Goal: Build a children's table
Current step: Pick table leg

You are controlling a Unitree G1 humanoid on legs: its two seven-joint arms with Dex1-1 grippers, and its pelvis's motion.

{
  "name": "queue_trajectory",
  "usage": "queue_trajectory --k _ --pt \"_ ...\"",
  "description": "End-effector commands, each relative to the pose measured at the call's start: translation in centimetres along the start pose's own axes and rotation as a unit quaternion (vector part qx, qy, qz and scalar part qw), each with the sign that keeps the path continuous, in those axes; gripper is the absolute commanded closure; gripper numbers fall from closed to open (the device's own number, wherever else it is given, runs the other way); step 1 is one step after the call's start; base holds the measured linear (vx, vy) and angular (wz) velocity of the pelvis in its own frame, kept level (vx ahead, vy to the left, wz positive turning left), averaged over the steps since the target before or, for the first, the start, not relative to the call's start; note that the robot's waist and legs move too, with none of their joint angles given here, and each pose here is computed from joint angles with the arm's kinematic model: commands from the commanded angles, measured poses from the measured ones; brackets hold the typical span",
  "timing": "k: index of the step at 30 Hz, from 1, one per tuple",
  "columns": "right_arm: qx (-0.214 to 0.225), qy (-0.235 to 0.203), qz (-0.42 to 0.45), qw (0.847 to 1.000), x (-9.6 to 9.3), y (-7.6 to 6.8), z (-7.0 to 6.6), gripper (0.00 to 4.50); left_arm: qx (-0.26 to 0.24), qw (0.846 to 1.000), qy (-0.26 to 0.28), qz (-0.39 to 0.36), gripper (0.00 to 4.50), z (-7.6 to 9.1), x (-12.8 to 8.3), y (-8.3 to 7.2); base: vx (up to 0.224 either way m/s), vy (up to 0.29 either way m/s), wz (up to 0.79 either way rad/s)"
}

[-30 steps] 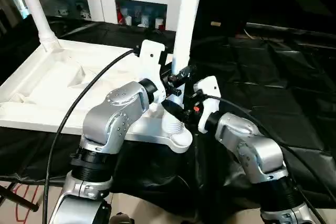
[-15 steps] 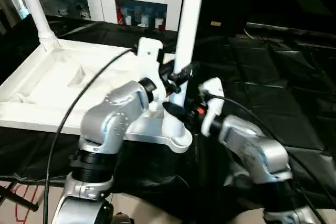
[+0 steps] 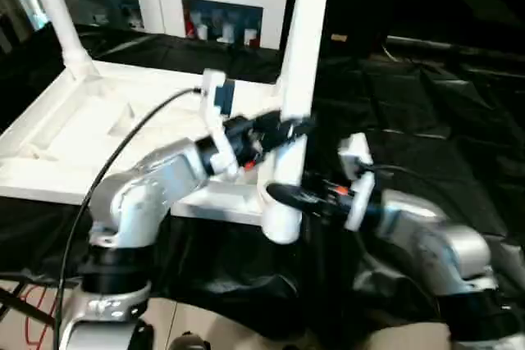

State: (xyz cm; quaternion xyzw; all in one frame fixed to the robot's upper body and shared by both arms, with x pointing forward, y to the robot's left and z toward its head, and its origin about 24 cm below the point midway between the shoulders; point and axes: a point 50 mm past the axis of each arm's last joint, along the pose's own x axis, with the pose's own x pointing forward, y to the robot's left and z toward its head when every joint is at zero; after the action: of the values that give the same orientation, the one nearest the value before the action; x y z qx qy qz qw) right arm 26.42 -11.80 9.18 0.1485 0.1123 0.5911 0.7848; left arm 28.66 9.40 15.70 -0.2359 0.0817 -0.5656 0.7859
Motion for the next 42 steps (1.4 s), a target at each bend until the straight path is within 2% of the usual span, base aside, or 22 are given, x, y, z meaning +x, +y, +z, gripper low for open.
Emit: queue_trajectory --k 1,2,4,6,9,21,22,24,26,29,32,33,39,40,41,42 --pt "-0.01 -0.006 0.011 1.0 -0.2 0.3 0.6 2.61 -0.002 0.999 0.008 -0.034 1.86 -0.1 0.2 -0.8 0.0 0.0 0.0" --pt "-0.01 -0.006 0.013 1.0 -0.2 0.3 0.6 2.61 -0.002 0.999 0.014 -0.041 1.86 -0.2 0.2 -0.9 0.0 0.0 0.0" --pt "-0.009 -0.004 0.02 1.0 -0.2 0.4 0.5 2.62 0.002 0.998 0.028 -0.063 2.26 -0.4 0.1 -1.2 0.0 0.0 0.0" --pt "-0.01 -0.003 0.022 1.0 -0.2 0.4 0.5 2.62 0.007 0.997 0.035 -0.063 2.26 -0.5 0.0 -1.3 0.0 0.0 0.0" --pt "-0.009 -0.003 0.025 1.0 -0.2 0.4 0.4 2.62 0.011 0.997 0.04 -0.061 2.55 -0.5 0.0 -1.2 0.0 0.0 0.0" --pt "-0.016 0.001 0.016 1.0 -0.1 0.4 0.1 2.62 0.026 0.999 0.011 -0.04 2.64 0.0 0.3 -1.2 0.0 0.0 0.0" --pt "-0.016 0.0 0.013 1.0 0.0 0.3 0.1 2.27 0.024 0.999 0.003 -0.042 2.64 0.0 0.4 -1.4 0.0 0.0 0.0" --pt "-0.015 -0.002 -0.001 1.0 0.1 0.1 0.1 1.92 0.022 0.999 -0.004 -0.042 2.64 0.0 0.5 -1.5 0.0 0.0 0.0" --pt "-0.011 -0.005 -0.006 1.0 0.1 -0.1 0.2 1.9 0.021 0.999 -0.008 -0.04 2.64 0.0 0.5 -1.5 0.0 0.0 0.0" --pt "-0.011 -0.009 -0.009 1.0 0.3 -0.2 0.3 1.46 0.024 0.999 -0.012 -0.032 2.64 0.0 0.6 -1.4 0.0 0.0 0.0" --pt "-0.016 -0.009 -0.017 1.0 0.5 -0.3 0.4 1.42 0.03 0.999 -0.017 -0.019 2.64 0.2 0.6 -1.2 0.0 0.0 0.0" --pt "-0.026 -0.01 -0.028 0.999 0.6 -0.4 0.5 1.12 0.034 0.999 -0.021 -0.013 2.64 0.4 0.6 -1.0 0.0 0.0 0.0" --pt "-0.04 -0.021 -0.073 0.996 0.7 -1.2 1.0 0.87 0.058 0.997 -0.028 0.04 2.65 0.9 0.8 -0.2 0.0 0.0 0.0" --pt "-0.036 -0.025 -0.077 0.996 0.7 -1.3 1.1 0.87 0.064 0.996 -0.03 0.058 2.65 1.1 0.9 0.1 0.0 0.0 0.0" --pt "-0.031 -0.031 -0.091 0.995 0.7 -1.6 1.5 0.87 0.079 0.99 -0.025 0.111 2.65 1.6 1.1 1.0 0.0 0.0 0.0" --pt "-0.031 -0.031 -0.093 0.995 0.7 -1.6 1.5 0.87 0.081 0.989 -0.024 0.117 2.65 1.6 1.1 1.0 0.0 0.0 0.0"
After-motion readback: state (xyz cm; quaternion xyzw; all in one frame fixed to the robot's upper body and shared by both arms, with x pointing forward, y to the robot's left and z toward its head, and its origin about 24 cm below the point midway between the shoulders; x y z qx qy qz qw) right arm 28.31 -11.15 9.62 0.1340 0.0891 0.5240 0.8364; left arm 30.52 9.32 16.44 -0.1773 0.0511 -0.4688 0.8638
